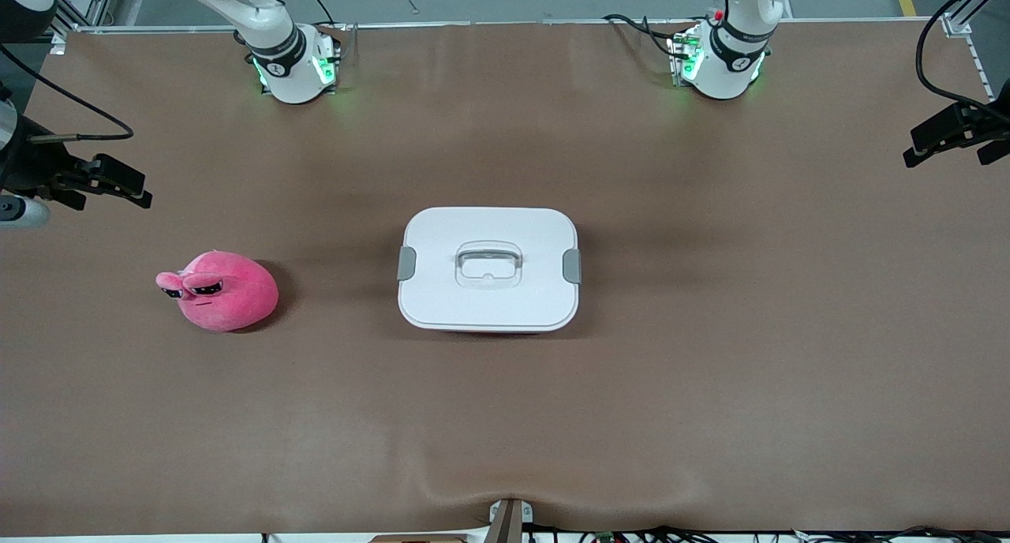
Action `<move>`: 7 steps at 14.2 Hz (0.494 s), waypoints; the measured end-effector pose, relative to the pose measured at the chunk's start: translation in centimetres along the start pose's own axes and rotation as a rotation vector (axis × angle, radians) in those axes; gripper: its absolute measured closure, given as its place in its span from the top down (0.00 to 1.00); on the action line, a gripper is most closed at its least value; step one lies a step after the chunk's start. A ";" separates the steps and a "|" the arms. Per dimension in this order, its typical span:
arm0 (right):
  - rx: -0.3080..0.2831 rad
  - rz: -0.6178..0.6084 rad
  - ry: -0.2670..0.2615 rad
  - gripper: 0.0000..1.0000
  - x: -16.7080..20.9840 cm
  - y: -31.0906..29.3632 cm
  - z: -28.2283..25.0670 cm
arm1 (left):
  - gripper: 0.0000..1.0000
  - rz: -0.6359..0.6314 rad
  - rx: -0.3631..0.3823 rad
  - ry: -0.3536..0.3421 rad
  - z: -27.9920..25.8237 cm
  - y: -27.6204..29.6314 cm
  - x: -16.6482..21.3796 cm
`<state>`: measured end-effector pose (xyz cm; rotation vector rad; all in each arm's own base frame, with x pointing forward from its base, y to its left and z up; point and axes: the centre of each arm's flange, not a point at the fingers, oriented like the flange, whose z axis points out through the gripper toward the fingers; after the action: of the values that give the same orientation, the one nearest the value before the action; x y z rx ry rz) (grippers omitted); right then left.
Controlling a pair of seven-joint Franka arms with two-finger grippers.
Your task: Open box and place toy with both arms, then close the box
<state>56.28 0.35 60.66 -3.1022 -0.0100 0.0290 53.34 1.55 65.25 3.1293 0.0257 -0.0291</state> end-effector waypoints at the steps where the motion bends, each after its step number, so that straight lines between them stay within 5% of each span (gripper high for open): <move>1: 0.000 -0.004 0.002 1.00 0.0 -0.2 0.0 | 1.00 0.000 0.000 0.000 0.0 0.0 0.0; 7: 0.000 0.037 -0.007 1.00 -0.3 1.0 -0.3 | 1.00 -0.002 0.001 -0.001 0.0 -0.1 0.0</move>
<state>55.96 -0.71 60.93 -3.1026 0.0475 0.0403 53.33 1.70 65.25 3.1304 0.0283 -0.0302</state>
